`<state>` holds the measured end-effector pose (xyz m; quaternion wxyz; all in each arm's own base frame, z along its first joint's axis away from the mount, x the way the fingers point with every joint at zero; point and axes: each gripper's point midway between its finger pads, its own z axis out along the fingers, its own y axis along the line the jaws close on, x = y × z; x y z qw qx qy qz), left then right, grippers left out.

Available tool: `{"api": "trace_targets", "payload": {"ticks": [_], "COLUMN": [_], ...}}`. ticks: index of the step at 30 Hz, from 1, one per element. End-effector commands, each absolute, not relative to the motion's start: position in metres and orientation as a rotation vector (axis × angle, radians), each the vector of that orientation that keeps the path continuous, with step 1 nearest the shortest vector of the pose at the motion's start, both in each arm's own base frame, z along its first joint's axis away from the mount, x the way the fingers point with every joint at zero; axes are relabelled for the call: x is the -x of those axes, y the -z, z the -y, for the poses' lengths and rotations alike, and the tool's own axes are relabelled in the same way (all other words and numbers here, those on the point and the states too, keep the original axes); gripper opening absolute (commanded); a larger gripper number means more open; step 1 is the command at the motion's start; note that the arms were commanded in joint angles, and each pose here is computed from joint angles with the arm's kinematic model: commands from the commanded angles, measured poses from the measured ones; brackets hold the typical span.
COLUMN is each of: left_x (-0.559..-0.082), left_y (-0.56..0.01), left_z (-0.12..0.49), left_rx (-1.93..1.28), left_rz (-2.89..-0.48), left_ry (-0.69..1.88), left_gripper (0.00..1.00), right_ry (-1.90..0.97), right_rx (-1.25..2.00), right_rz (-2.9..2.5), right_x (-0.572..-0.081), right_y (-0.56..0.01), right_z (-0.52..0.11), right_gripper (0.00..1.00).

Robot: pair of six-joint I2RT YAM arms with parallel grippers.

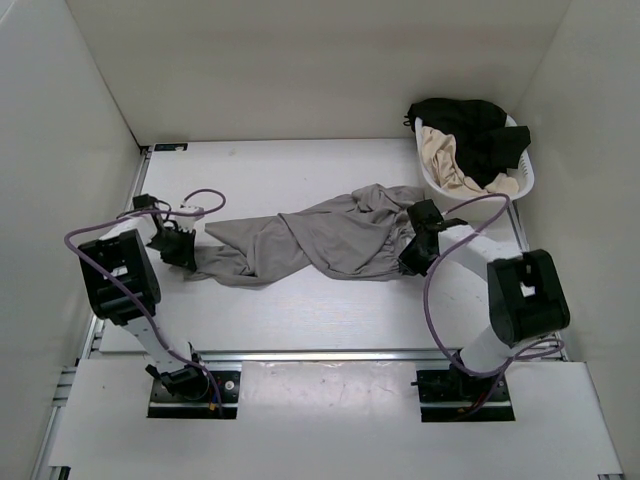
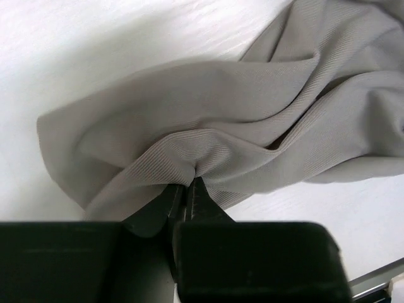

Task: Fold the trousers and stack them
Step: Flatten the trousers out

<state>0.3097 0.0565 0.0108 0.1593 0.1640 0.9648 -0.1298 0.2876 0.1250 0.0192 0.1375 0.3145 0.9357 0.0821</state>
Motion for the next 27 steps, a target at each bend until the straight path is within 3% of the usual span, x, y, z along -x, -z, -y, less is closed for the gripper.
{"api": "trace_targets", "payload": {"ticks": [1,5,12,20,27], "left_x": [-0.301,-0.309,-0.319,-0.337,-0.317], "left_y": [-0.024,-0.081,-0.18,-0.227,-0.216], "left_z": [-0.083,-0.156,-0.175,-0.224,-0.223], "left_rx": [-0.436,-0.318,-0.369,-0.314,-0.311], "left_rz": [-2.755,-2.667,-2.52,-2.527,-2.553], "left_ry": [0.267,0.041,-0.097,-0.307,-0.318], "left_gripper": [0.14,0.14,0.14,0.14,0.14], "right_ry": [0.012,0.081,0.124,0.208,0.203], "right_rx": [-0.908,-0.855,-0.756,-0.808,-0.856], "right_rz": [-2.599,-2.424,-2.441,-2.262,-2.231], "right_x": [-0.274,-0.257,-0.237,-0.25,-0.224], "right_y": [-0.062,-0.131,-0.166,-0.254,-0.266], "right_z": [-0.081,-0.043,-0.026,0.02,0.029], "right_gripper": [0.0,0.0,0.0,0.0,0.0]}}
